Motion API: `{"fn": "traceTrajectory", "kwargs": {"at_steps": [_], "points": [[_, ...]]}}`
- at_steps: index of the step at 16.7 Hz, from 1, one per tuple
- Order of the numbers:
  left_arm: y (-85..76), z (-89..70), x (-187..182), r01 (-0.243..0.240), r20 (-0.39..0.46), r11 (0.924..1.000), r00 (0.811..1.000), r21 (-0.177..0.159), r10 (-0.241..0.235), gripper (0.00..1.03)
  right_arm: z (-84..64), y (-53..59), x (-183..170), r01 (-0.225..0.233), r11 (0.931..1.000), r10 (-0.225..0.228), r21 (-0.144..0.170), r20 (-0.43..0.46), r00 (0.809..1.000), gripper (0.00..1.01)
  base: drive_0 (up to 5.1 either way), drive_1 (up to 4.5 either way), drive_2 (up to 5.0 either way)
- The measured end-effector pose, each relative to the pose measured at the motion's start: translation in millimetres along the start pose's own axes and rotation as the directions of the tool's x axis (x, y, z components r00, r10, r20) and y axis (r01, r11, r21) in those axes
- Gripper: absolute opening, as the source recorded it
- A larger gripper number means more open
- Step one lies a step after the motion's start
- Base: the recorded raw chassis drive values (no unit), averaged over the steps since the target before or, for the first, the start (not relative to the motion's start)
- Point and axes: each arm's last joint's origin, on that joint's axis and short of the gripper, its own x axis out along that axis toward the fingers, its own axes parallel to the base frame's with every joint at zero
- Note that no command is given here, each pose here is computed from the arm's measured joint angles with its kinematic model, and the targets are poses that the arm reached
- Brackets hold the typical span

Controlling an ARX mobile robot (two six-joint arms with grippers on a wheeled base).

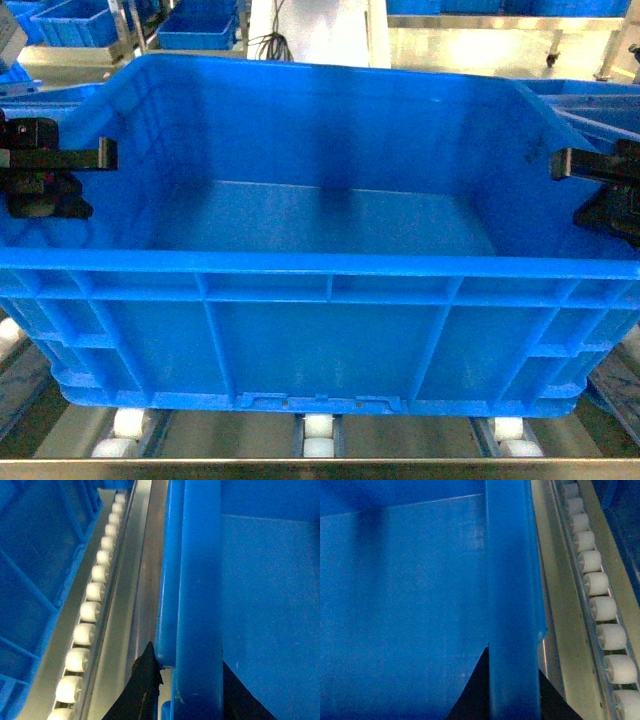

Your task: Place box next to blue box on left shelf

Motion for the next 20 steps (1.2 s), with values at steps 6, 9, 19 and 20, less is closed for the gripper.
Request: {"fn": "traceTrajectory", "kwargs": {"at_steps": [6, 9, 19, 20], "points": [[5.6, 2.3, 22.5, 0.018, 0.02, 0.9988, 1.0, -0.046, -0.017, 0.29, 3.7, 3.2, 2.1, -0.038, 0.9902, 0.039, 0.134, -0.006, 0.999, 0.27, 0.0, 0.0, 0.0], [3.1, 5.5, 22.6, 0.095, 0.117, 0.9904, 0.99, -0.101, -0.083, 0.62, 3.7, 11.7, -0.2, -0.089, 0.9823, 0.081, 0.164, 0.056, 0.995, 0.6, 0.0, 0.0, 0.0], [26.7, 29.5, -4.2, 0.08, 0.42, 0.9455, 0.905, -0.316, 0.064, 0.98, 25.9, 14.2, -23.2, 0.018, 0.9965, -0.053, 0.081, 0.454, 0.89, 0.98, 0.0, 0.0, 0.0], [27.3, 28.2, -3.1, 0.076, 0.415, 0.9452, 0.908, -0.317, 0.066, 0.98, 26.0, 13.9, -22.7, 0.017, 0.9979, -0.045, 0.063, 0.481, 0.876, 0.97, 0.0, 0.0, 0.0]]}}
